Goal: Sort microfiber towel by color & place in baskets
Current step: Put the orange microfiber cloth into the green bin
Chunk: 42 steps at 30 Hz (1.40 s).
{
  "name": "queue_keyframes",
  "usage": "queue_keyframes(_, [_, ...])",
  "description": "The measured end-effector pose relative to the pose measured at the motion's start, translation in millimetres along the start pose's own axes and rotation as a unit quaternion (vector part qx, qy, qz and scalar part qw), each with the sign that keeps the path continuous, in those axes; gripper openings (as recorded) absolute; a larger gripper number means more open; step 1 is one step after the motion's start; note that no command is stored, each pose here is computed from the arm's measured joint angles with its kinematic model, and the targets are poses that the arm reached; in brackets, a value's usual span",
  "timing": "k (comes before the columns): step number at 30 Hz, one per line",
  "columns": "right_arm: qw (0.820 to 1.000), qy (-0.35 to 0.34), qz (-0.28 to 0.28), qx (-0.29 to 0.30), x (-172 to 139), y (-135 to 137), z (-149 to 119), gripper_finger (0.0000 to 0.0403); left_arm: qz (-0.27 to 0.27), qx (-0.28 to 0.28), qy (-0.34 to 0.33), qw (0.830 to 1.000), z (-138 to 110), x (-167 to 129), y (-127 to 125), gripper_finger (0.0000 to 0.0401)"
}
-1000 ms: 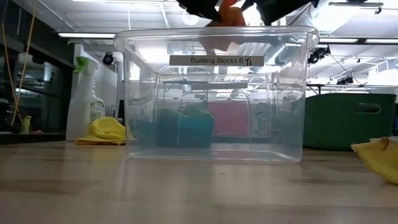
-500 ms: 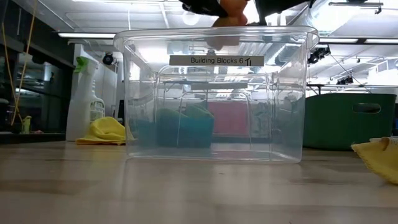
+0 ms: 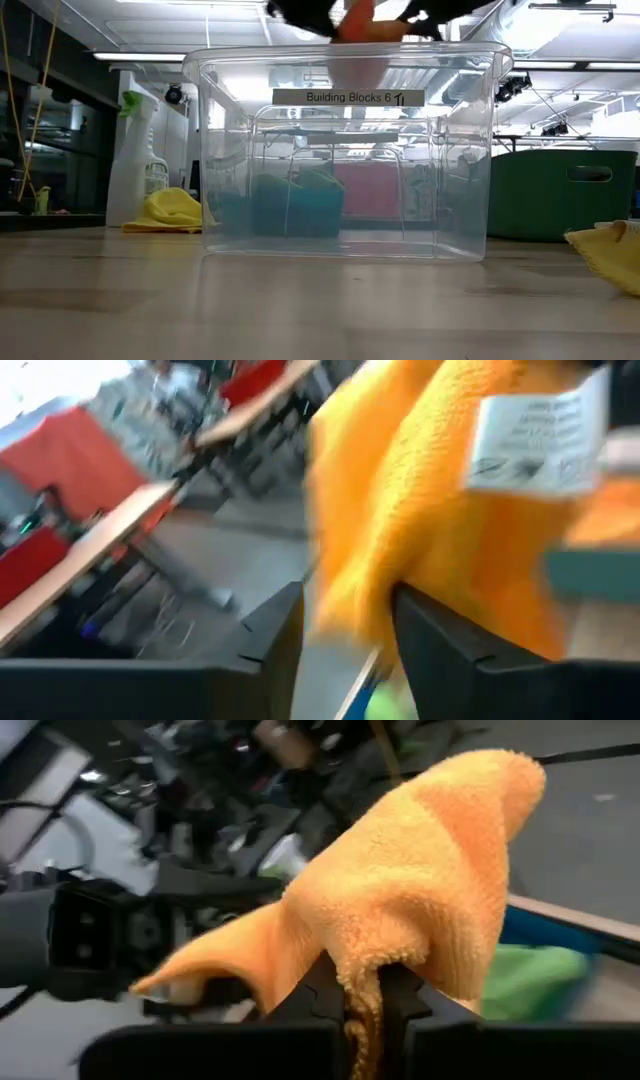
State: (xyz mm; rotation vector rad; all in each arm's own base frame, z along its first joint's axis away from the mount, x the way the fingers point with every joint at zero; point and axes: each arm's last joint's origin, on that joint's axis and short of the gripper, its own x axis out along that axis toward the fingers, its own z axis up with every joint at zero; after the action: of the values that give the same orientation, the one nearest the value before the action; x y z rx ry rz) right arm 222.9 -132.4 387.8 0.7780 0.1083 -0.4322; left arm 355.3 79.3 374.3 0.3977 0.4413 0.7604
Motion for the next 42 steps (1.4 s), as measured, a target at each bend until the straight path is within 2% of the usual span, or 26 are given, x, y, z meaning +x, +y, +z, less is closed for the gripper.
queue_keyframes(2, [0.999, 0.001, -0.032, -0.011, -15, -6, 3, 0.0005, 0.009, 0.011, 0.036, 0.999, -6, -8, 8, 0.0158])
queue_keyframes(6, [0.992, 0.007, -0.123, -0.031, -50, -19, 2, 0.0005, -0.006, 0.015, 0.114, 0.993, -22, -23, 25, 0.018])
queue_keyframes(11, [0.968, 0.012, -0.246, -0.048, -93, -30, -7, 0.0003, -0.039, -0.051, 0.162, 0.985, -47, -36, 42, 0.0186])
queue_keyframes(14, [0.954, -0.012, -0.294, -0.053, -116, -31, -10, 0.0002, -0.043, -0.108, 0.142, 0.983, -59, -47, 50, 0.0186])
queue_keyframes(19, [0.935, -0.064, -0.343, -0.067, -135, -30, -8, 0.0001, -0.038, -0.195, 0.054, 0.979, -66, -70, 60, 0.0186])
queue_keyframes(24, [0.9, -0.07, -0.42, -0.094, -138, -36, -10, 0.0001, -0.046, -0.231, 0.0, 0.972, -68, -89, 70, 0.0186])
queue_keyframes(26, [0.896, -0.054, -0.429, -0.095, -134, -39, -10, 0.0001, -0.044, -0.236, -0.002, 0.971, -69, -93, 72, 0.0186])
queue_keyframes(30, [0.917, -0.006, -0.389, -0.089, -114, -46, -12, 0.0001, -0.043, -0.243, -0.007, 0.969, -70, -97, 75, 0.0186])
queue_keyframes(34, [0.933, 0.055, -0.348, -0.071, -92, -58, -31, 0.0, -0.046, -0.255, -0.01, 0.966, -69, -100, 76, 0.0186])
queue_keyframes(36, [0.931, 0.108, -0.342, -0.063, -88, -68, -49, 0.0, -0.049, -0.262, -0.017, 0.964, -68, -105, 77, 0.0186])
queue_keyframes(38, [0.922, 0.147, -0.355, -0.054, -88, -79, -68, 0.0, -0.052, -0.266, -0.025, 0.962, -67, -112, 80, 0.0186])
queue_keyframes(42, [0.914, 0.137, -0.382, -0.027, -98, -95, -92, 0.0, -0.043, -0.278, -0.046, 0.959, -66, -125, 90, 0.0186])
